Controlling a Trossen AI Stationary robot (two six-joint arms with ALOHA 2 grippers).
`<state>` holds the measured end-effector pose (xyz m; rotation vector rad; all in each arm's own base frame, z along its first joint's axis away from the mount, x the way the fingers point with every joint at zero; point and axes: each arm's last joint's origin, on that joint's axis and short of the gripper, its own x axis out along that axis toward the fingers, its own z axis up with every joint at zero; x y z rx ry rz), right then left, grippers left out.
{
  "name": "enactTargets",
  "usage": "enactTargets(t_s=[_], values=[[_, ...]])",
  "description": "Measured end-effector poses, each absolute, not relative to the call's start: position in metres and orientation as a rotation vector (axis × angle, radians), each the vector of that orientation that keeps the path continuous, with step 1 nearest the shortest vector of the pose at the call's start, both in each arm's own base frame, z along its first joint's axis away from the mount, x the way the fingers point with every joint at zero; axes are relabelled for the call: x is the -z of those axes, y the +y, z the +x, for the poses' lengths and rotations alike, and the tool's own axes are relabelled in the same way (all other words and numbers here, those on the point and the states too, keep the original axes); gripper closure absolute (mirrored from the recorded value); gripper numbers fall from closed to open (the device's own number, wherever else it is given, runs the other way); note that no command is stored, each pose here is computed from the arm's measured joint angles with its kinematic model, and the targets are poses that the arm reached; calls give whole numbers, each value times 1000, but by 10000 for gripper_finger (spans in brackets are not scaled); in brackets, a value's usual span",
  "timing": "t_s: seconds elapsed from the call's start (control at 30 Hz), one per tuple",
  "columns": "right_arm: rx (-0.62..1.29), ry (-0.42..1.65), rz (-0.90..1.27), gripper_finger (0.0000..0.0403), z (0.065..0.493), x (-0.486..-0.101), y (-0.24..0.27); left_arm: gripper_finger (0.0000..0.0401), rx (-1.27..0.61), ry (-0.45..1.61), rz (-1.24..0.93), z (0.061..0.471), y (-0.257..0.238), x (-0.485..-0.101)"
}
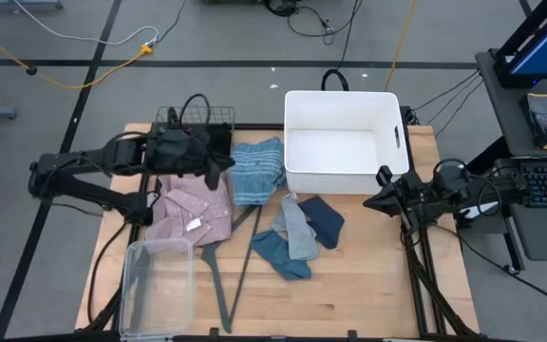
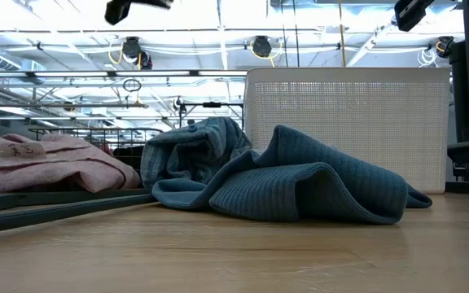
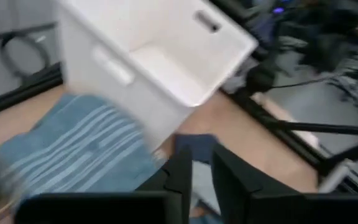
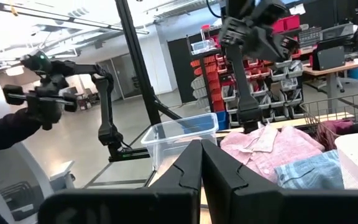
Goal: Pick & Place Cloths
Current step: Put the gray undergarment into the gold wire basket
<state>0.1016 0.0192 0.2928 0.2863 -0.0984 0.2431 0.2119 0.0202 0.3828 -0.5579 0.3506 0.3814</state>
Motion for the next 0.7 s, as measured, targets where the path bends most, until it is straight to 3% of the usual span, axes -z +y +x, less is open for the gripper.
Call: enactTargets(t_s=[0.13, 0.7], values=[[-242, -99, 286, 401, 102, -293, 19, 395, -292, 279, -507, 216, 9, -391], [-249, -140, 278, 399, 108, -297, 20, 393, -230, 282, -382, 215, -13, -390]])
